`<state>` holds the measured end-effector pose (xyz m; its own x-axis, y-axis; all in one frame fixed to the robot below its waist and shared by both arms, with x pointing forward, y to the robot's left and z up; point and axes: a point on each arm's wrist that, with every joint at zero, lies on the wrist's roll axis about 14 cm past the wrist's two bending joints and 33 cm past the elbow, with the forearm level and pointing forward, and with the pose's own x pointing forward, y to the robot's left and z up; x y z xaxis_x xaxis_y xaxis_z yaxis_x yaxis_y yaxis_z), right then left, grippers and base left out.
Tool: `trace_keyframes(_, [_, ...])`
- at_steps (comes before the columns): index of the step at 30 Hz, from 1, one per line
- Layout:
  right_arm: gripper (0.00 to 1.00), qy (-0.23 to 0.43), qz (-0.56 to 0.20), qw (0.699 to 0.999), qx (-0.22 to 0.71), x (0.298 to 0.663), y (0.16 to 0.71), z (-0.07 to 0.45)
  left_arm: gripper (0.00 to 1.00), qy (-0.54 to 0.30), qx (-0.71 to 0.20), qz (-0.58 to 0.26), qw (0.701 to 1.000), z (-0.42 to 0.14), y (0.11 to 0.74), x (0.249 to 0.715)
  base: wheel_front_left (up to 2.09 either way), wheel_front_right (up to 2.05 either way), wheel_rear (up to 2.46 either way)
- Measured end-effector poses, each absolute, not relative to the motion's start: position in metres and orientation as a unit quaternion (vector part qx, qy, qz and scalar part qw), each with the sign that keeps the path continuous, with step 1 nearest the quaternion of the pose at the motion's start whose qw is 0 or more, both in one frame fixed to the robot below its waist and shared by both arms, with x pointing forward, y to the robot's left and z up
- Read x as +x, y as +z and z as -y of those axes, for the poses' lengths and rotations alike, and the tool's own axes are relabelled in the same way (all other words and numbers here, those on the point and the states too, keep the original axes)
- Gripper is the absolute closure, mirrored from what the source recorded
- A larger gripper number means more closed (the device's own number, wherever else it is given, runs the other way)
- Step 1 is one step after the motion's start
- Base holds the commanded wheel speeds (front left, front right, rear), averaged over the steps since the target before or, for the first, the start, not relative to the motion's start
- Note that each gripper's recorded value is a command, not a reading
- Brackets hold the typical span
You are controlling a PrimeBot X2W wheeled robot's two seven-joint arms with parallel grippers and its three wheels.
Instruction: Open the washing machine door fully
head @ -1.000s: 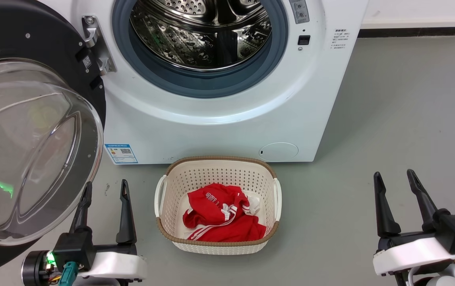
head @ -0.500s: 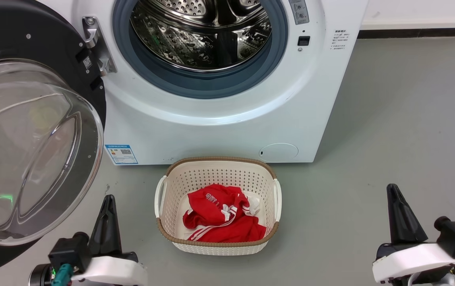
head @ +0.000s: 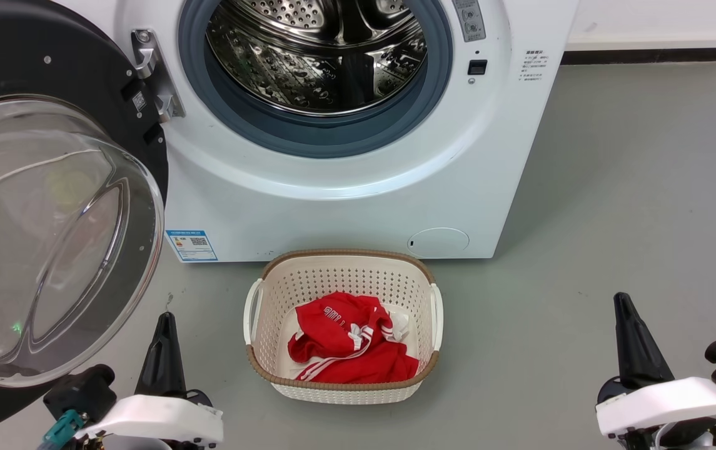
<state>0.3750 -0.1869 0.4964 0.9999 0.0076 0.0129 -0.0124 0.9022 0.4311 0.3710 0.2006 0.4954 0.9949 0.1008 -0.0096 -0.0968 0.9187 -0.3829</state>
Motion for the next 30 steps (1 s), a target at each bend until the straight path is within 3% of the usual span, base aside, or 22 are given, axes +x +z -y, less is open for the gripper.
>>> trace_keyframes(30, [1.0,-0.017,-0.009,0.904,0.427,0.3807,0.4933,0.1954,1.0,0.054,-0.414,-0.022,0.909,-0.2031,0.4863,0.3771,0.0,0.0,0.0])
